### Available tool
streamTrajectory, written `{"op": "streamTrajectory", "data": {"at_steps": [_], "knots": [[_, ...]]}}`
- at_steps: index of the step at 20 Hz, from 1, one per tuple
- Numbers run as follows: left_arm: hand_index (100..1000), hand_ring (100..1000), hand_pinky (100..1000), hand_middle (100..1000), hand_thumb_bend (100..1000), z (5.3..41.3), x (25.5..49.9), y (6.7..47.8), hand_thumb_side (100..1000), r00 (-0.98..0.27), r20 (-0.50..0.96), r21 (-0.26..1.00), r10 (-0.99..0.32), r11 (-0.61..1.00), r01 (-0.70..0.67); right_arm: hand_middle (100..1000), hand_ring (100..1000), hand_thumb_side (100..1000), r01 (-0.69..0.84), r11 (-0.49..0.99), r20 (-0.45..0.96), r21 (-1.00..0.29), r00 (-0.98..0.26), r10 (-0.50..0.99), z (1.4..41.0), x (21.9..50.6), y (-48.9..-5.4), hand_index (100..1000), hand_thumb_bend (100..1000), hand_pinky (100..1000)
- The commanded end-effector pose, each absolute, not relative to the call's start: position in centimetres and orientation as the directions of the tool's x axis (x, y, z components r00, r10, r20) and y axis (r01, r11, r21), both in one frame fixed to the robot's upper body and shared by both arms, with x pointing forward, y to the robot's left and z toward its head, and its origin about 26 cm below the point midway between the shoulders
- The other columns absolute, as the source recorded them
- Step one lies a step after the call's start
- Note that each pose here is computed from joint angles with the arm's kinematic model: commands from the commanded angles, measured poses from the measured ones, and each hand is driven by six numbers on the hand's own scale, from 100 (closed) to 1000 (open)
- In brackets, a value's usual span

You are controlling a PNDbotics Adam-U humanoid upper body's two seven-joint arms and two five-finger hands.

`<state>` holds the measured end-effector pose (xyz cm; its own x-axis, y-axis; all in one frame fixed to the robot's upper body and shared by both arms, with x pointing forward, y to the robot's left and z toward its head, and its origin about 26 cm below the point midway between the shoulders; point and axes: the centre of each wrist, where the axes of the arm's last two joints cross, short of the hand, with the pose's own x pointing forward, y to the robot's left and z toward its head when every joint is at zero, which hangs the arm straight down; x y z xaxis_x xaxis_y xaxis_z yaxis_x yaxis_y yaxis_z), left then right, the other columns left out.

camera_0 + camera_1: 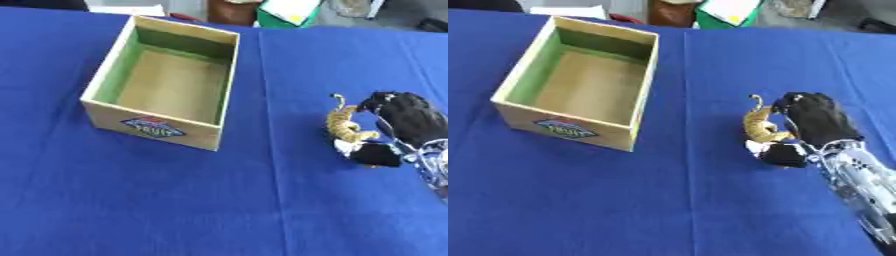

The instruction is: Pick up objects on the table and place them in the box.

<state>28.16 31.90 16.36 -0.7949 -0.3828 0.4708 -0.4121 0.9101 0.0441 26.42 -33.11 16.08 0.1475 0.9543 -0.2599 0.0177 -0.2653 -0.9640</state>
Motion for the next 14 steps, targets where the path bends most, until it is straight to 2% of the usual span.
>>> {"op": "streamTrajectory", "data": {"at_steps": [1,11,14], "knots": [[729,509,555,547,100,17.21,27.99,32.12,631,-0.805,0.44,0.059,-0.397,0.908,-0.416,694,798,900,0.008,-0.305,-0.3,-0.952,0.164,0.94,16.56,26.26,-33.1,768,337,825],[728,509,555,547,100,17.14,28.0,32.02,630,-0.807,0.441,0.059,-0.392,0.91,-0.41,693,804,841,-0.112,-0.282,-0.296,-0.953,0.132,0.946,15.72,26.15,-32.39,775,323,823],[728,510,555,547,100,17.13,28.01,31.99,630,-0.808,0.442,0.059,-0.391,0.911,-0.408,691,806,853,-0.135,-0.277,-0.296,-0.951,0.154,0.943,15.73,26.2,-32.27,772,303,819]]}}
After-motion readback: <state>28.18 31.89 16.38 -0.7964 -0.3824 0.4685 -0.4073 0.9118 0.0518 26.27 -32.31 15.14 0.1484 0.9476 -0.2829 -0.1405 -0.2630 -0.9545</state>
